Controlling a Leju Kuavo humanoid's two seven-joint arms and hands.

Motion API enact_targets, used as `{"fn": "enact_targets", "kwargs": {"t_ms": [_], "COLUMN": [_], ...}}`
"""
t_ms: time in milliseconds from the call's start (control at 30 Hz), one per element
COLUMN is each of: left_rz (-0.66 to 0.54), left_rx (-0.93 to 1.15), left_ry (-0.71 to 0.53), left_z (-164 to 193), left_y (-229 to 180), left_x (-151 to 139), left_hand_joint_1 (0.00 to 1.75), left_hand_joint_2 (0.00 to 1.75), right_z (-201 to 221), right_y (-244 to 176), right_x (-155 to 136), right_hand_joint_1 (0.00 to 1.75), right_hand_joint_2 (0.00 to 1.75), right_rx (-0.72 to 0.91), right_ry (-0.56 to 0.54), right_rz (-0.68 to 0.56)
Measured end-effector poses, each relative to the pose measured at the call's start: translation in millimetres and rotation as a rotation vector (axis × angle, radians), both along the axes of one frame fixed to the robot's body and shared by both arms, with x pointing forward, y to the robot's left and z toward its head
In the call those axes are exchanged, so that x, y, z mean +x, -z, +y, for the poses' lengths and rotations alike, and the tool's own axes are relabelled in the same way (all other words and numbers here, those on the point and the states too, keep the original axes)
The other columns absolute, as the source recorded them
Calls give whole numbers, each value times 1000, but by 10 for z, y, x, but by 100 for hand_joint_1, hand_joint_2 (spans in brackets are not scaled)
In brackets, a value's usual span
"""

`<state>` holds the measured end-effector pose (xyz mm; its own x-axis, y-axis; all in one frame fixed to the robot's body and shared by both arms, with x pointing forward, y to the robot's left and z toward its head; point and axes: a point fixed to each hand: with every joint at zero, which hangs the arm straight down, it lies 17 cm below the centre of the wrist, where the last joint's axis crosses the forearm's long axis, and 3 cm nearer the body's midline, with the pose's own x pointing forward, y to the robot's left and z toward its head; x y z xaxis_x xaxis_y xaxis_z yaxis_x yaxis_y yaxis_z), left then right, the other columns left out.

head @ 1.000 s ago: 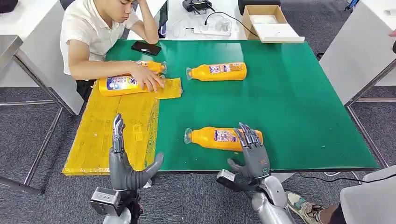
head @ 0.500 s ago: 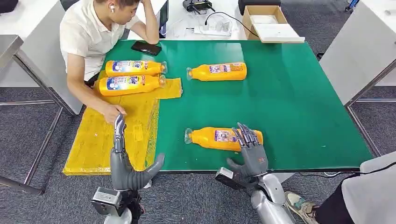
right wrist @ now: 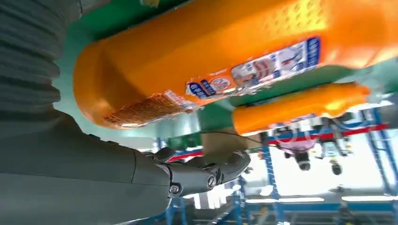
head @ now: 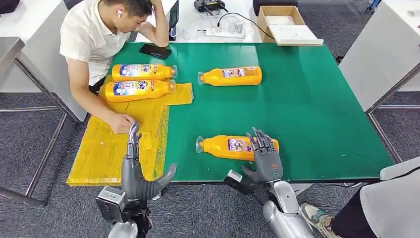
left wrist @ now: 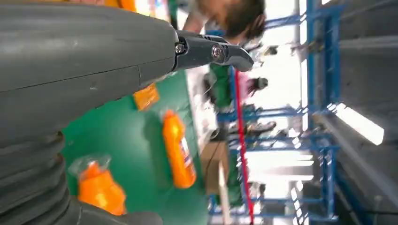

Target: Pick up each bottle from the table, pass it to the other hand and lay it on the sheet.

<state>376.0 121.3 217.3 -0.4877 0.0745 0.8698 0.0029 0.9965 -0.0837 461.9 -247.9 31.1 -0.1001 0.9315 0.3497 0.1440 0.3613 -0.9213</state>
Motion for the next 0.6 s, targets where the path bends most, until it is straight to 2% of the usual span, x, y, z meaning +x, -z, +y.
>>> {"fn": "enact_targets", "kwargs": {"t_ms": [167, 600], "left_rz": [179, 267], "left_rx": [-141, -198], "left_ry": [186, 304], "left_z": [-187, -291], "left_y": [250, 356], "left_x": [68, 63], "left_hand_joint_1": [0, 0], "left_hand_joint_2": [175, 175], "right_z": [-153, -228], "right_y": [120, 315], "right_x": [34, 204], "right_hand_joint_1": [0, 0], "right_hand_joint_2": [175, 175], "right_rx": [22, -9], "right_ry": [64, 61], "right_rz": [72, 208]}}
